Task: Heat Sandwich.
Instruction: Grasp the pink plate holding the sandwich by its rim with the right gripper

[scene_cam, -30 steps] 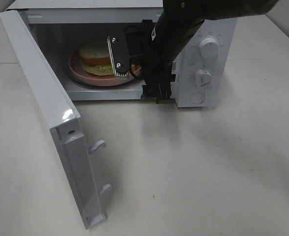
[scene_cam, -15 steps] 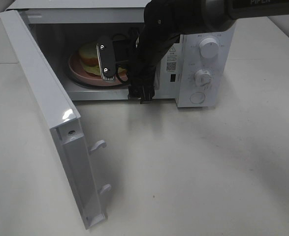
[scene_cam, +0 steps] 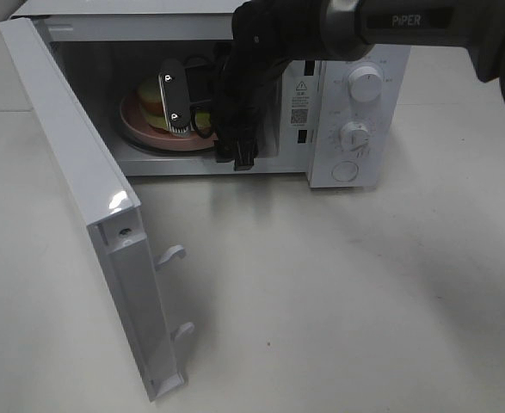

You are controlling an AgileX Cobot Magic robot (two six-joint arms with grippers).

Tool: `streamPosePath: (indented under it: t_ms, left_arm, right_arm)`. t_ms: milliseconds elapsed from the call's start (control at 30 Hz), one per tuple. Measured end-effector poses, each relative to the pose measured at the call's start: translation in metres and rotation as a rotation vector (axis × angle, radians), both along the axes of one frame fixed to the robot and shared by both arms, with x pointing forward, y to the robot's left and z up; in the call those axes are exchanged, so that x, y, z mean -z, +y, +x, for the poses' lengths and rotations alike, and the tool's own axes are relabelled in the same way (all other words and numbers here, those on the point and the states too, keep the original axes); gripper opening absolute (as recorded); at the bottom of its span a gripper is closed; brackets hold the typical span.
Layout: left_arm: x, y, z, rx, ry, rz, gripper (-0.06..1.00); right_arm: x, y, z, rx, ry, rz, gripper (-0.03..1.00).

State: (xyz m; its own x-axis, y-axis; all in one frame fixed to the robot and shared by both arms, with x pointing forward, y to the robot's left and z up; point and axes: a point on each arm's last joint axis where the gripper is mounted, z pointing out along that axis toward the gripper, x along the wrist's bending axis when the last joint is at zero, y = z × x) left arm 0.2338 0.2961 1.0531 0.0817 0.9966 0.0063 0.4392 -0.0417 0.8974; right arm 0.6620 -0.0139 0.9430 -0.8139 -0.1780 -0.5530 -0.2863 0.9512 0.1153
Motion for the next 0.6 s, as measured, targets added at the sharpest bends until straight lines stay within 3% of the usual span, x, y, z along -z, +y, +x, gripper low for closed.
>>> streamPosePath:
  t_ms: [600]
  left_arm:
    - [0.000, 0.000, 0.000, 0.000, 0.000, 0.000, 0.99]
  right_arm:
    - [0.023, 0.019, 0.015, 0.033, 0.025, 0.020, 0.74]
